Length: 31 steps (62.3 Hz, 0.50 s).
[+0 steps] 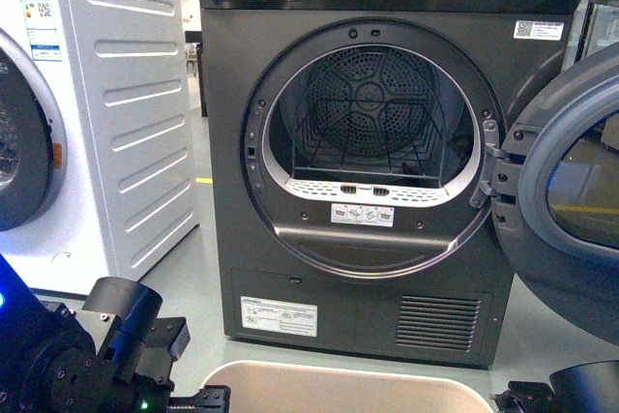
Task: Move hamper under clothes hanger
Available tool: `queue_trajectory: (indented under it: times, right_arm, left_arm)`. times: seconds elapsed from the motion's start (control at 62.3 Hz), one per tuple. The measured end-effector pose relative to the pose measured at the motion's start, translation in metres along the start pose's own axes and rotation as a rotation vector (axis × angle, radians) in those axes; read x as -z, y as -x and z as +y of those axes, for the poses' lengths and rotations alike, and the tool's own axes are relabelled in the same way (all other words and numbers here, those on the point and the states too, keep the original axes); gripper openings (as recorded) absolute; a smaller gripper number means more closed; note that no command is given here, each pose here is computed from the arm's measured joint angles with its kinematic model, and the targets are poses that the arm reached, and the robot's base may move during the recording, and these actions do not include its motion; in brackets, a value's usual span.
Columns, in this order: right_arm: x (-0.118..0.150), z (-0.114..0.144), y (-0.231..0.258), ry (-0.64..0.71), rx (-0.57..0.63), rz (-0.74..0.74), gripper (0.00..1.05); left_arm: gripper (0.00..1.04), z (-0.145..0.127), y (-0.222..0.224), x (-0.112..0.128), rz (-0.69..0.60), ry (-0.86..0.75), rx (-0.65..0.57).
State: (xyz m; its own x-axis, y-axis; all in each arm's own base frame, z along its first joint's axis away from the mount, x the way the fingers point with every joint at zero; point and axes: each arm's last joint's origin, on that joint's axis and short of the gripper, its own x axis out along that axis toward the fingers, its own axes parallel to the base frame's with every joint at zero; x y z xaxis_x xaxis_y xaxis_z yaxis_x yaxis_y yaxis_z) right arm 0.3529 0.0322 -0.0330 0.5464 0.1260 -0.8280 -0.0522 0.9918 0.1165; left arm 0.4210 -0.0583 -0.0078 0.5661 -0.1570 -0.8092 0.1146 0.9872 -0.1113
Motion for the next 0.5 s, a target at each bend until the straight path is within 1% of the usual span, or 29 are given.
queue_trajectory:
  times: [0.289, 0.498]
  right_arm:
    - [0.003, -0.001, -0.002, -0.012, 0.017, 0.002, 0.97]
    - [0.005, -0.002, -0.005, -0.023, 0.017, -0.003, 0.97]
  left_arm:
    - [0.98, -0.006, -0.015, 0.017, 0.05, -0.01, 0.017]
    - [0.98, -0.005, -0.017, 0.02, 0.055, -0.012, 0.012]
